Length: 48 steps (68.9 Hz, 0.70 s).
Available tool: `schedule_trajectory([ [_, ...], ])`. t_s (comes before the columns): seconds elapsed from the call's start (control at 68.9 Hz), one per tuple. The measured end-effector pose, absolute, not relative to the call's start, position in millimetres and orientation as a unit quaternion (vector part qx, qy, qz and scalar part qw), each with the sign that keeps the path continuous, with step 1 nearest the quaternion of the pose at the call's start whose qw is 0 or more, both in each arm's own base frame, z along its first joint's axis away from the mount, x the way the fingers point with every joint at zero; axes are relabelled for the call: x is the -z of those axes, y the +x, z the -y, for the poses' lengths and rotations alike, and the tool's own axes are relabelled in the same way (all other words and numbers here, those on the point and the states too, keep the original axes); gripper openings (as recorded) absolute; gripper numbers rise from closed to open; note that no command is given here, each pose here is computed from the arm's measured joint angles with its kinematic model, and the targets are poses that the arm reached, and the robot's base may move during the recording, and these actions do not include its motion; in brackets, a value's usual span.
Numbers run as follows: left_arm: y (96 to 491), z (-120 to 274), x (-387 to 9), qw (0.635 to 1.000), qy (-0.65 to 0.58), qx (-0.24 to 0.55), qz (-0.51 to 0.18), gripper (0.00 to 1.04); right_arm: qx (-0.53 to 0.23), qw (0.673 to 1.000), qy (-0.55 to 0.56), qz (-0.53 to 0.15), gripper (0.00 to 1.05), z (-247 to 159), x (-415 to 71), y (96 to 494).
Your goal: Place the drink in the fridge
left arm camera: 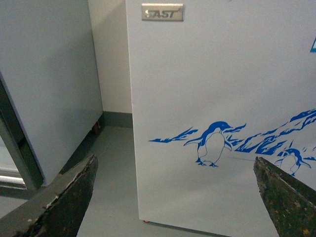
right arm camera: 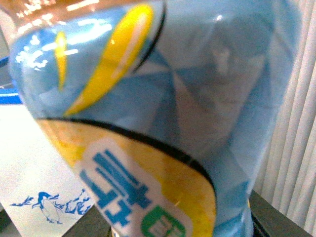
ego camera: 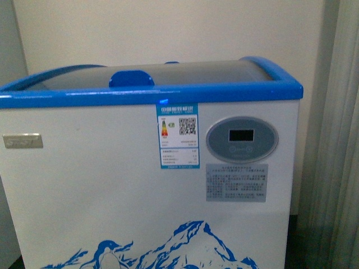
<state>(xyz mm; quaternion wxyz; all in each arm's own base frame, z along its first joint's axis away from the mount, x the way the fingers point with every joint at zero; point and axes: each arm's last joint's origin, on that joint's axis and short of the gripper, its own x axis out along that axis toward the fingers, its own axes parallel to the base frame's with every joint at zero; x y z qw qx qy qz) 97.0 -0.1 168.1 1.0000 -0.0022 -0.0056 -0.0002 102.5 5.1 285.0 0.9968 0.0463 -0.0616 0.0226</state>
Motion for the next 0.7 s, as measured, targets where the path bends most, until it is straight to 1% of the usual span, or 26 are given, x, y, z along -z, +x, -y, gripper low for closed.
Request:
schedule_trajectory([
  [0.522,97,0,-168,1.000,-0.003,0.000,0.005,0.97,-0.023,0.997,0.046,0.062,0.40,-5,-285,102],
  [0.551,97,0,-168,1.000,-0.012,-0.004,-0.006,0.97,-0.023,0.997,0.046,0.062,0.40,-5,-285,102],
  [0.624,101,1,-167,0.993,-0.065,-0.014,-0.100,0.97,-0.022,0.997,0.046,0.062,0.40,-5,-285,102],
  [0.696,110,2,-164,0.985,-0.100,-0.014,-0.138,0.97,-0.022,0.997,0.046,0.062,0.40,-5,-285,102],
])
